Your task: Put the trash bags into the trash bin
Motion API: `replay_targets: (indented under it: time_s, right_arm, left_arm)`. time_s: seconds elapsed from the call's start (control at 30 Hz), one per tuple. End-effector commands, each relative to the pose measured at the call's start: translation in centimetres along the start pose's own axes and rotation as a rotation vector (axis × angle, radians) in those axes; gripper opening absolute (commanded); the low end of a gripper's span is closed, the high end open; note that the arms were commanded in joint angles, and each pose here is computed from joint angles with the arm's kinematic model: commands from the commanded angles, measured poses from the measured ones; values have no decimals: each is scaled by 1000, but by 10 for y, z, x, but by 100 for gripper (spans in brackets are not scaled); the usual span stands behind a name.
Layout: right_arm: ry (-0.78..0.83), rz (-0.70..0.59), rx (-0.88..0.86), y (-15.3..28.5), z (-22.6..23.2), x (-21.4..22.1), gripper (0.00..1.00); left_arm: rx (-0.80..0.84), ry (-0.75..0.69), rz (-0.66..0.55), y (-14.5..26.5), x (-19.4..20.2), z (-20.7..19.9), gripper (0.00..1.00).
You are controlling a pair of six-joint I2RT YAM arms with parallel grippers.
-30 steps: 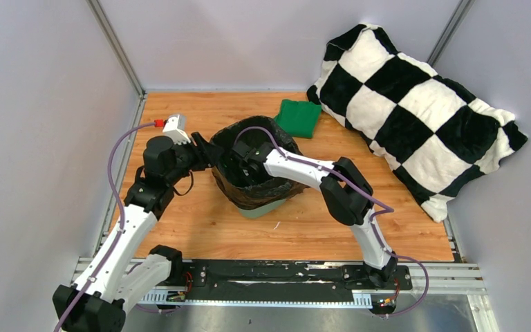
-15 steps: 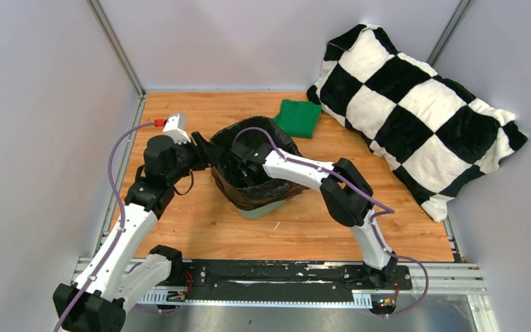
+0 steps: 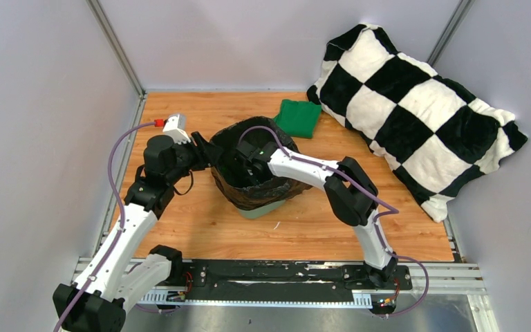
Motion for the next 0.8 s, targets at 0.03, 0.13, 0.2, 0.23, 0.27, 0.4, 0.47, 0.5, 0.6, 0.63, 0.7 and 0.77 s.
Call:
replay_targets:
  time_s: [0.03,0.13,0.2,0.23,0.27,0.4,0.47,0.5,0.6,0.63,0.7,0.77]
  right_arm:
    - [-21,-2,-10,10,-6,4,27]
    - [-18,-18,-23,13,-3,-2,27]
    - [-8,-30,-28,16,1,-7,27]
    - [0,-31,-28,17,4,-8,27]
    - [6,-31,-27,18,6,-9,27]
    - [22,-28,-29,17,12,-12,27]
    - [21,-26,-24,17,11,-11,26]
    - [21,-25,-18,16,10,-11,26]
    - [18,-16,-13,15,6,-8,27]
    - [14,-14,-13,15,5,-7,27]
    - [9,-12,-13,15,2,-6,27]
    - [3,-21,-17,17,1,-6,27]
  left_arm:
    - [-88,-17,95,1,18,17,48]
    - [-87,-15,95,1,18,17,48]
    - [-86,-14,96,1,18,17,48]
    - [-84,-16,99,1,19,17,48]
    - [-84,-15,99,1,19,17,48]
    - [-81,-13,96,1,18,16,48]
    - [-80,-13,98,1,19,16,48]
    - [-78,-14,97,1,18,16,48]
    - [-79,-14,96,1,18,16,48]
    - [-77,-14,96,1,18,16,48]
    - [-79,-14,96,1,18,16,48]
    - [-80,-15,97,1,19,17,48]
Point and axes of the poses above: each gripper's point midway between its finger pads, its own y axis back along the fingers, its own z axis along the line the jaws close on, x = y × z, the point moved 8 cm from there along y, back along the fingers, and after that the axes turned 11 degrees about y, right-handed, at the moved point
